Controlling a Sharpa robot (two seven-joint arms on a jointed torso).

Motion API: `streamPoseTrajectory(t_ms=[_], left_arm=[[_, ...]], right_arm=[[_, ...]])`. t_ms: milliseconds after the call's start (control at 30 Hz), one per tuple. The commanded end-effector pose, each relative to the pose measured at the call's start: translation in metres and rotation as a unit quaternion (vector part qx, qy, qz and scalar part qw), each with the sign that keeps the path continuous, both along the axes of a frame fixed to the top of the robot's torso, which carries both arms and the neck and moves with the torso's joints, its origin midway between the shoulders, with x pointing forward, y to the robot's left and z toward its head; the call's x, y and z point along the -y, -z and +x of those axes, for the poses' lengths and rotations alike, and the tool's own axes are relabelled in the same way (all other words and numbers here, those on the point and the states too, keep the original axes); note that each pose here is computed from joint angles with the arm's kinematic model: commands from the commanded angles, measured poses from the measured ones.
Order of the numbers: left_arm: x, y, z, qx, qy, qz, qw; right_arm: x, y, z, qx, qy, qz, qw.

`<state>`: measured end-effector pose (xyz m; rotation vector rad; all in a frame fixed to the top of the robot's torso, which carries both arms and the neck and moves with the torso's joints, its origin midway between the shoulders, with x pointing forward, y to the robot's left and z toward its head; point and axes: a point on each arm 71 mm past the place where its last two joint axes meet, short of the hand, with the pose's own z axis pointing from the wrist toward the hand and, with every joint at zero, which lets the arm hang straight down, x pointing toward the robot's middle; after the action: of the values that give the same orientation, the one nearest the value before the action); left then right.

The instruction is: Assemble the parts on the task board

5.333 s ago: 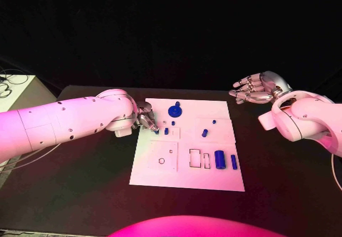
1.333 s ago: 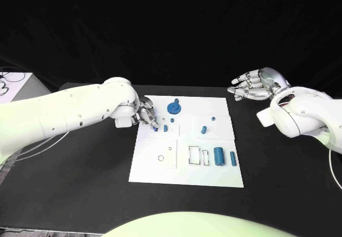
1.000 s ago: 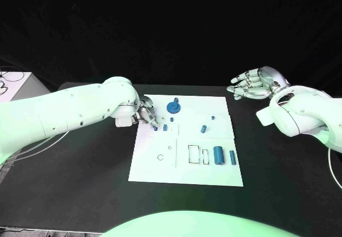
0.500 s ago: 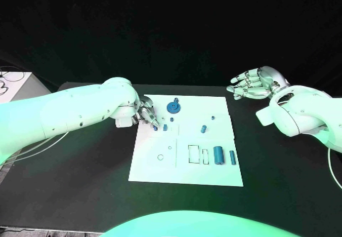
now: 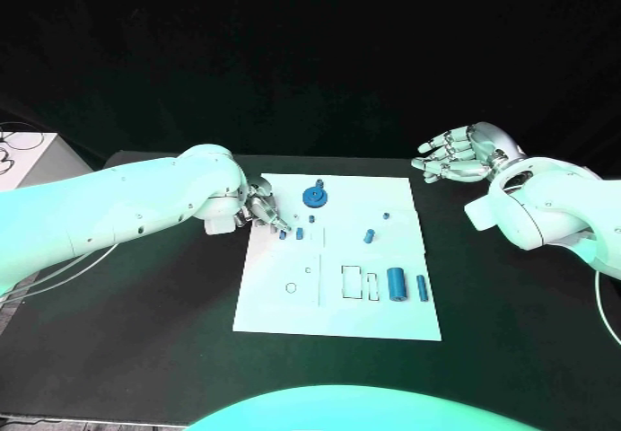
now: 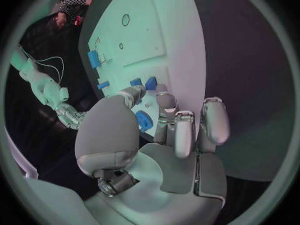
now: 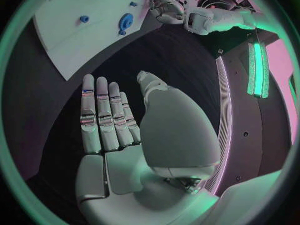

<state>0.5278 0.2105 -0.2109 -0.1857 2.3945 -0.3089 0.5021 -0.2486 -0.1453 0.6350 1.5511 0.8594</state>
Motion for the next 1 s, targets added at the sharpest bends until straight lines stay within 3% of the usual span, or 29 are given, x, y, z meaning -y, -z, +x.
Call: streamPoseTrajectory(t_ms=[33, 267, 467, 633, 767, 833, 933, 1000], left_arm=[[0.000, -0.0026, 0.0013, 0.021, -0.007, -0.005, 1.000], [-0.001, -0.0076, 0.0025, 0.033, -0.031, -0.038, 0.998], [-0.002, -0.0125, 0.0020, 0.043, -0.061, -0.104, 0.992], [0.000, -0.0247, 0.0025, 0.102, -0.067, -0.211, 0.970], [0.005, -0.0357, 0.0007, 0.172, -0.042, -0.262, 0.949], [0.009, -0.0391, -0.0028, 0.213, -0.014, -0.271, 0.939], [0.018, -0.0400, -0.0093, 0.260, 0.034, -0.265, 0.928], [0.024, -0.0384, -0.0122, 0.277, 0.058, -0.256, 0.924]], right_arm=[[-0.002, 0.000, -0.001, 0.003, -0.009, 0.001, 1.000], [-0.001, 0.000, 0.000, 0.003, -0.008, 0.001, 1.000], [-0.001, 0.000, 0.000, 0.004, -0.007, 0.001, 1.000], [0.000, 0.000, 0.000, 0.005, -0.006, 0.002, 1.000], [0.001, 0.000, 0.000, 0.005, -0.005, 0.003, 1.000], [0.002, 0.000, 0.000, 0.006, -0.005, 0.004, 1.000], [0.003, 0.000, 0.000, 0.005, -0.006, 0.004, 1.000], [0.003, 0.000, 0.000, 0.005, -0.007, 0.004, 1.000]])
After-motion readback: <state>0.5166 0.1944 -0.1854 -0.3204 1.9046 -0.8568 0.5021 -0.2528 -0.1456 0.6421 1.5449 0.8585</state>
